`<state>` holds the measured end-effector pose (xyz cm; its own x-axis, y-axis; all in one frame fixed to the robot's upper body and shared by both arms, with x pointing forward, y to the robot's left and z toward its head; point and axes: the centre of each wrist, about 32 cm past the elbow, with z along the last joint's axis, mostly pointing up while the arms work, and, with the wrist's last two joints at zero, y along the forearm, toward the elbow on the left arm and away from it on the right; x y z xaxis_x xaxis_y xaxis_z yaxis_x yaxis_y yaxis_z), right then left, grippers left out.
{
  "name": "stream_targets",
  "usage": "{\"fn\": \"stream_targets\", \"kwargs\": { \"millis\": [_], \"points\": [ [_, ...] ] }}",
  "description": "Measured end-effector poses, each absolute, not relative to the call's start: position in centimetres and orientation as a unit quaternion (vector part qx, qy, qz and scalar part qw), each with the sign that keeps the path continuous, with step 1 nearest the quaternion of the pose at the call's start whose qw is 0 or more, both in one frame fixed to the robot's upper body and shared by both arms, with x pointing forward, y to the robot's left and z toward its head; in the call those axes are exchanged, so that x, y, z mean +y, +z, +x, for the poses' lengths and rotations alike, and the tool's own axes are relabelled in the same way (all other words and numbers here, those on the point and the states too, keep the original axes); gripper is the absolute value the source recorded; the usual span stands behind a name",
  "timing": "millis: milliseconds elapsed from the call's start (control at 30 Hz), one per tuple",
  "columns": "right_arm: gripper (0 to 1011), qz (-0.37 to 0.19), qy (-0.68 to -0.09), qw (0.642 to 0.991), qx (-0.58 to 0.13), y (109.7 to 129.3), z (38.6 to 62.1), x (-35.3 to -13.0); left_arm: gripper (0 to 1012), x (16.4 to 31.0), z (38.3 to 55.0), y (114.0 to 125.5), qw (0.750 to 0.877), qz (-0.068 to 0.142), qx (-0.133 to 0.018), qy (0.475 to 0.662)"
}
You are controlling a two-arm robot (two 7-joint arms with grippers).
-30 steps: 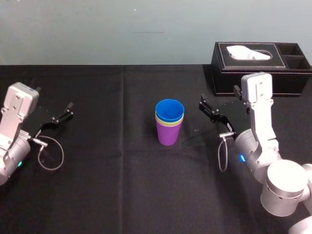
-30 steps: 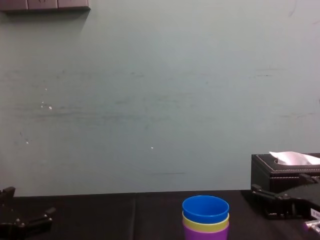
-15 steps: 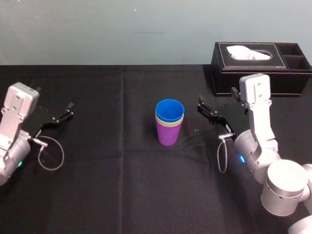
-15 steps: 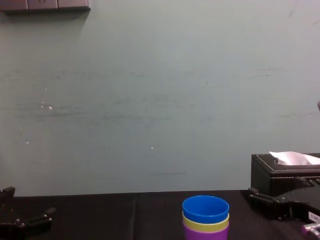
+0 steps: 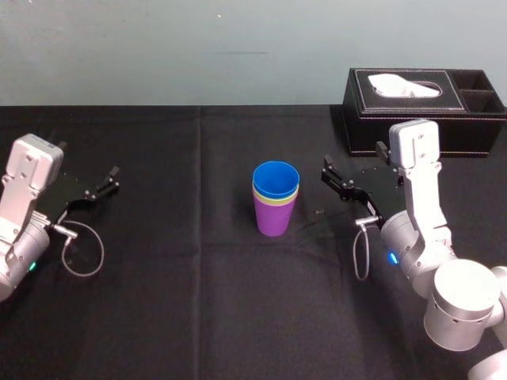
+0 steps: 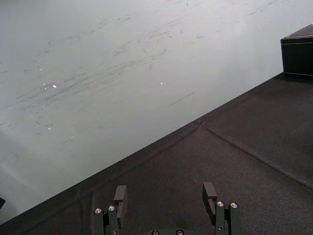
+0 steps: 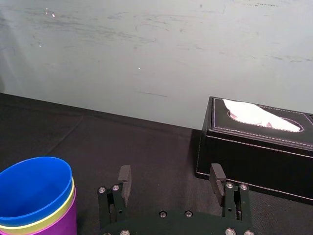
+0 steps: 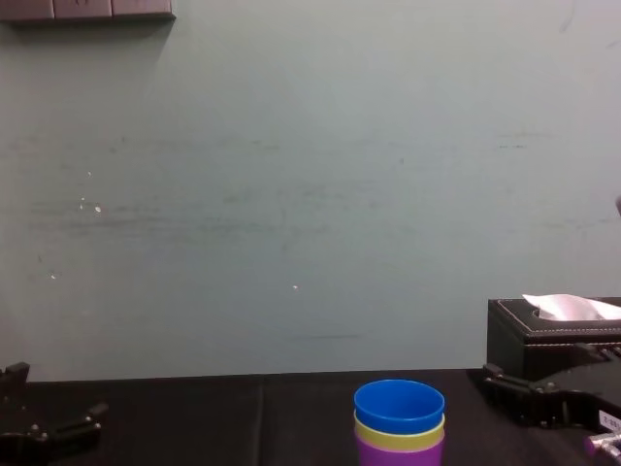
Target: Stack the three plastic cups sequentially using one hand.
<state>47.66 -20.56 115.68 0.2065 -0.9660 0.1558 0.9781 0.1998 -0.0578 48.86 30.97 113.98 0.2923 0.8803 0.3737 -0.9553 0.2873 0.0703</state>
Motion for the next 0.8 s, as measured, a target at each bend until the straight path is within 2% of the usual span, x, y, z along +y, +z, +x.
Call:
{"fn": "stream_targets", "kwargs": {
  "millis": [800],
  "points": [
    [1003, -0.072, -0.629, 0.773, -0.043, 115.70, 47.65, -20.53, 1011, 30.97, 48.86, 113.98, 0.791, 0.141, -0.132, 0.580]
  ]
}}
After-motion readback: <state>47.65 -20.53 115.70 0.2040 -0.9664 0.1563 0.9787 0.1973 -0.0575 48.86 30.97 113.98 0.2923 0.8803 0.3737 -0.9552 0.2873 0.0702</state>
